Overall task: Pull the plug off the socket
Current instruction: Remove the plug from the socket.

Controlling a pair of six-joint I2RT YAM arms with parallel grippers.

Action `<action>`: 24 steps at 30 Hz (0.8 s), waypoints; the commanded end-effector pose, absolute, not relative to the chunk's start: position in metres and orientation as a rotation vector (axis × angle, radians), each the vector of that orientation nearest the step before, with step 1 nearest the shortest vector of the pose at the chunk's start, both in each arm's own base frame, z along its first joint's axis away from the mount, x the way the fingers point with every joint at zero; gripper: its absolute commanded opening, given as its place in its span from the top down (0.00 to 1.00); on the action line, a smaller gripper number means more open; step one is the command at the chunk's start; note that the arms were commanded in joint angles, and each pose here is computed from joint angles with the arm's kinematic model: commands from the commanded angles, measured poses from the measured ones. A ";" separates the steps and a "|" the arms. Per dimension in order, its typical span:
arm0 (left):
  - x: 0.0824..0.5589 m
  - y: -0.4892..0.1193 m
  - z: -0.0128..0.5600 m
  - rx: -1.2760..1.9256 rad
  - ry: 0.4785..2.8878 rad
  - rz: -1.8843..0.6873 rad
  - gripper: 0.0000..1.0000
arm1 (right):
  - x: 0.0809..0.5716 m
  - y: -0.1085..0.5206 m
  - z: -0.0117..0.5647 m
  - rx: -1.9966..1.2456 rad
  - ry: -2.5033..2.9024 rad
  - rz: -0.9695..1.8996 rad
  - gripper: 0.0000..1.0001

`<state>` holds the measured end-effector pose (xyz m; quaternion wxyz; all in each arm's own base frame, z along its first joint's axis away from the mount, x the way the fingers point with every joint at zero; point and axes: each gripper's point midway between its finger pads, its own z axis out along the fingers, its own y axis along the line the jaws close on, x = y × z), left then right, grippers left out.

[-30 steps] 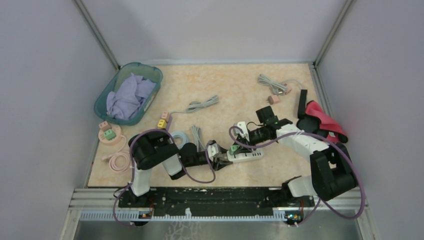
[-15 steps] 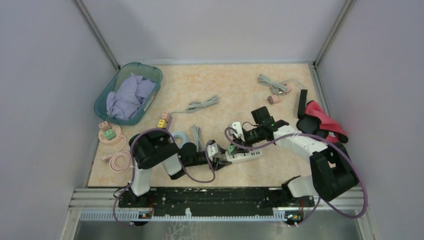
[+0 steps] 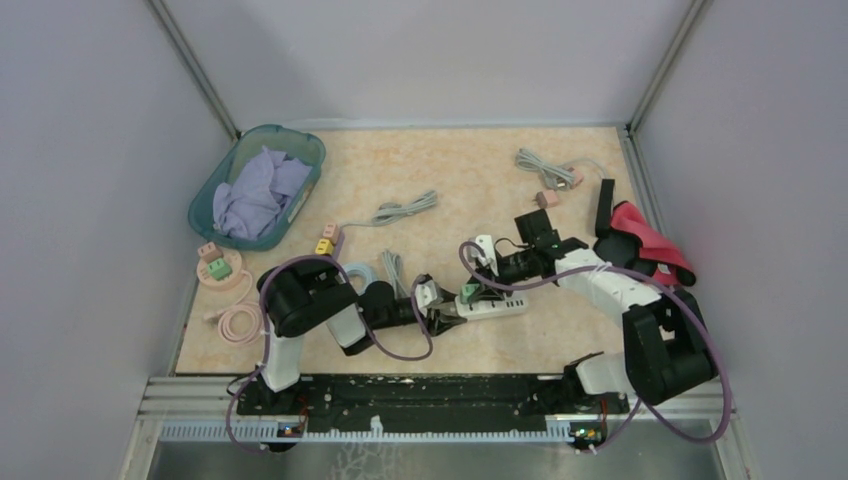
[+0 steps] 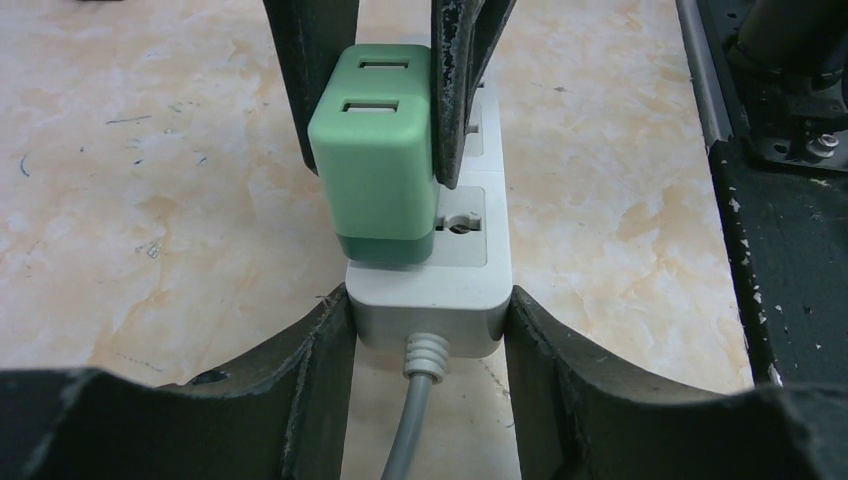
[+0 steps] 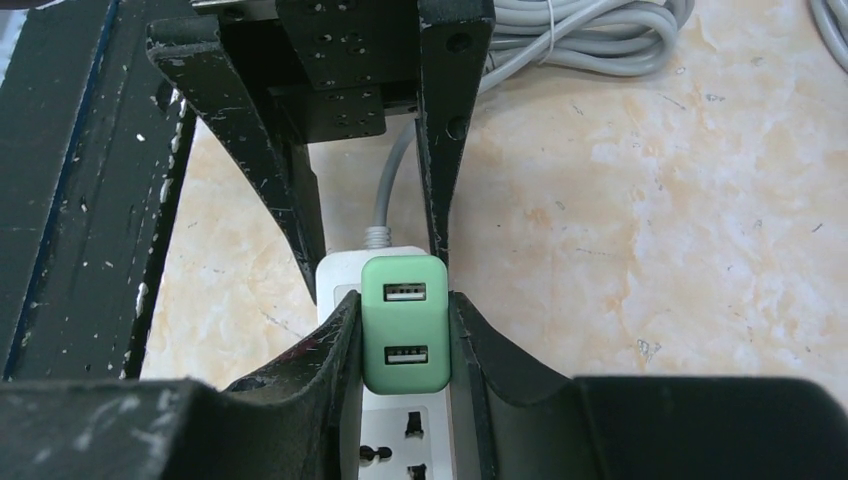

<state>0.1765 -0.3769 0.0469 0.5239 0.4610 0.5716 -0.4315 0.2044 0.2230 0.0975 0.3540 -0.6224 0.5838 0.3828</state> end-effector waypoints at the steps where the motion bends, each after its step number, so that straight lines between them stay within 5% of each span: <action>1: 0.165 -0.367 0.021 1.142 1.457 -1.057 1.00 | 0.216 0.226 0.147 -1.635 1.239 0.920 1.00; 11: 0.166 -0.368 0.019 1.149 1.476 -1.059 1.00 | 0.195 0.255 0.153 -1.611 1.219 1.092 1.00; 24: 0.165 -0.369 0.021 1.154 1.464 -1.066 1.00 | 0.283 0.197 0.179 -1.153 1.459 0.945 1.00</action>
